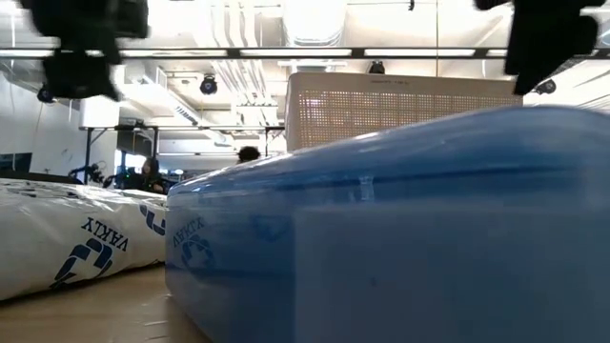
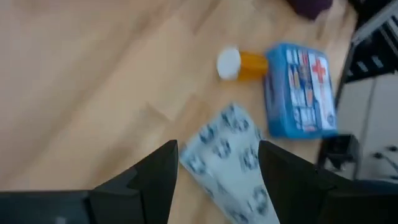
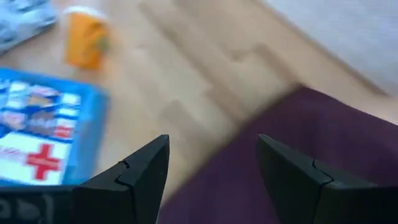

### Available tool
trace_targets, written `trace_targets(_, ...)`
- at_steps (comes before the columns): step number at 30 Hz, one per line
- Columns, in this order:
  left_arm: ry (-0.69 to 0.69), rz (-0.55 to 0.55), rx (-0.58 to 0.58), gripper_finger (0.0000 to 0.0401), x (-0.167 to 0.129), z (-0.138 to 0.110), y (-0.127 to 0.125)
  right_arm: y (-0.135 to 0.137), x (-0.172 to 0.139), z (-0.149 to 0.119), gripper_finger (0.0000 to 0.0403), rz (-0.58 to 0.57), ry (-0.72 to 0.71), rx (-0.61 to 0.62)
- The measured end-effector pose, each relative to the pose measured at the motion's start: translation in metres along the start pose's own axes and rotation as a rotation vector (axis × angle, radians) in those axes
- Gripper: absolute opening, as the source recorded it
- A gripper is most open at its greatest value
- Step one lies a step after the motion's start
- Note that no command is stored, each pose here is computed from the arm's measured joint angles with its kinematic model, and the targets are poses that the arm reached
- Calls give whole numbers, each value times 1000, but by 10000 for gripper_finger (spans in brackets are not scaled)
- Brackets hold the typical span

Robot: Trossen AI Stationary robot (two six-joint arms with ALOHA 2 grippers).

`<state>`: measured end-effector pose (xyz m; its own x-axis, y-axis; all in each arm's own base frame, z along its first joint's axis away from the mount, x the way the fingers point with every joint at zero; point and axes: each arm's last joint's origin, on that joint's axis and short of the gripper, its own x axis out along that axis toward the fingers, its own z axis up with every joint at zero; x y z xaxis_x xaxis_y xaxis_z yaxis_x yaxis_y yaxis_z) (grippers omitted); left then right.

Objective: Pick & place medical supplies in basket/bin
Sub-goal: Put the orange pill bottle into the white bin

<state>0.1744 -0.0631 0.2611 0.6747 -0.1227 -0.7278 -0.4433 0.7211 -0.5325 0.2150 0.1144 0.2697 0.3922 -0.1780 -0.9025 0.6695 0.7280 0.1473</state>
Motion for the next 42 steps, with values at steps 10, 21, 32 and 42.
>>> trace_targets(10, 128, -7, -45, 205, 1, -45, -25, 26, 56, 29, 226, 146, 131, -19)
trace_targets(21, 181, -20, 26, 205, -3, -74, -37, 82, 113, 59, 226, 195, 178, -49)
trace_targets(32, 198, 28, 99, 205, -9, -85, -30, 136, 144, 83, 242, 125, 211, -59)
trace_targets(42, 269, 25, 166, 205, -15, -115, -18, 145, 177, 89, 312, 19, 295, 21)
